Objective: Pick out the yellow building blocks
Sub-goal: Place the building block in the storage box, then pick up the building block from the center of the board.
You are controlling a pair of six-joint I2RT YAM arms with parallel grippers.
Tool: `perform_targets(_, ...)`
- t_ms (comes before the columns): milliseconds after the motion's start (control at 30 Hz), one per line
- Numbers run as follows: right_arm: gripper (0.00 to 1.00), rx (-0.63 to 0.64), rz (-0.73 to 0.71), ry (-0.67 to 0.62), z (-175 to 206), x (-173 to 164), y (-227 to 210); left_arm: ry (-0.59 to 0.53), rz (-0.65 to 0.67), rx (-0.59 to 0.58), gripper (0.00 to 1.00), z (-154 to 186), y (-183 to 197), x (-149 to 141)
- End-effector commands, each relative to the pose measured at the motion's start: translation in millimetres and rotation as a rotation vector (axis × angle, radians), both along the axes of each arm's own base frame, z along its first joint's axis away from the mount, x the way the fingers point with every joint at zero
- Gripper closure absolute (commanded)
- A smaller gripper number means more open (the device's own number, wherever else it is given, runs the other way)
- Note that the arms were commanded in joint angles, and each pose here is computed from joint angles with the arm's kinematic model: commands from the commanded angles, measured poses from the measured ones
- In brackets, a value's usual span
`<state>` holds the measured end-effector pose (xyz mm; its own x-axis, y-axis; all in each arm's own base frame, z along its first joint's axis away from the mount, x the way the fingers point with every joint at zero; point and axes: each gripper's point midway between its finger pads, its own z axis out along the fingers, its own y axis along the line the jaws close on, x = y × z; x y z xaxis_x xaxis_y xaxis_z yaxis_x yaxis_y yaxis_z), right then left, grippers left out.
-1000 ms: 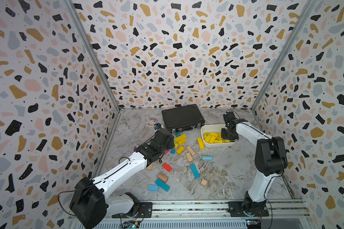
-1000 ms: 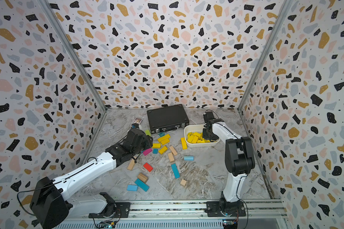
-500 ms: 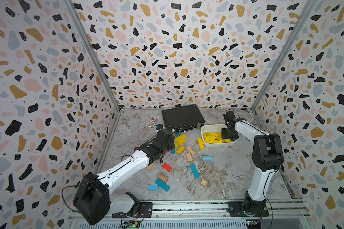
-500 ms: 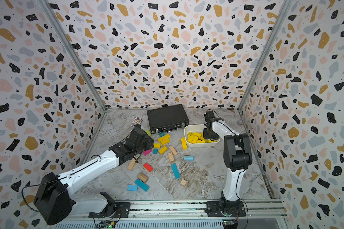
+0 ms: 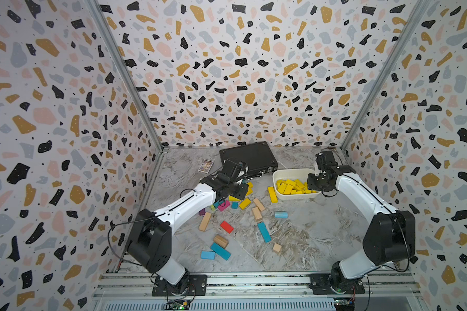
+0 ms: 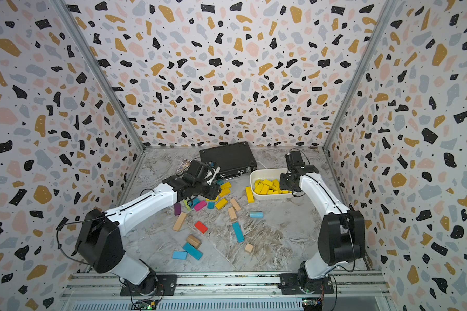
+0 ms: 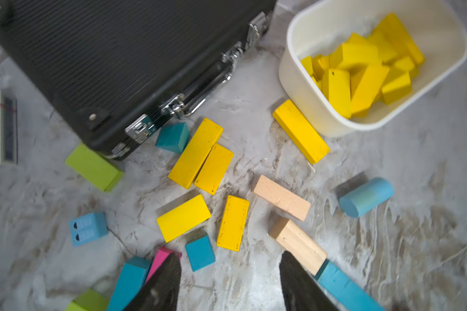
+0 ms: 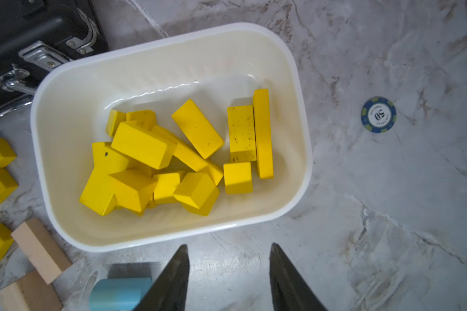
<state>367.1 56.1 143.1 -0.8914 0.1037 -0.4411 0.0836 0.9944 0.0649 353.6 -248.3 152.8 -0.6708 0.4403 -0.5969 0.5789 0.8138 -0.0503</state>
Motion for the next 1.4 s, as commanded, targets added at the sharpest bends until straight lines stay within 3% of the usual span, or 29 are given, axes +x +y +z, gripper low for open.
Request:
perform_targets(0, 0.50, 0.015, -0.001, 0.059, -6, -25, -2, 0.053, -0.273, 0.208, 0.40, -19, 8, -13)
perform_targets(167, 0.50, -0.003, 0.005, 0.057, -1, -37, -6, 0.099, -0.395, 0.347, 0.42, -38, 17, -3)
perform_targets(300, 0.51, 0.005, -0.004, 0.051, 2, -39, -6, 0.087, -0.434, 0.375, 0.43, -49, 18, 6)
perform_targets(500, 0.51, 0.009, -0.012, 0.044, 4, -40, -6, 0.165, -0.472, 0.456, 0.48, -79, 24, 12)
perform_targets(933, 0.51, -0.011, -0.019, 0.042, 8, -44, -11, 0.182, -0.497, 0.515, 0.47, -110, 21, 29)
perform_targets(1100, 0.51, -0.005, -0.020, 0.043, 7, -45, -10, 0.148, -0.443, 0.528, 0.48, -113, 21, 44)
perform_targets(1367, 0.51, 0.000, -0.021, 0.042, 7, -43, -9, 0.187, -0.446, 0.533, 0.52, -125, 25, 39)
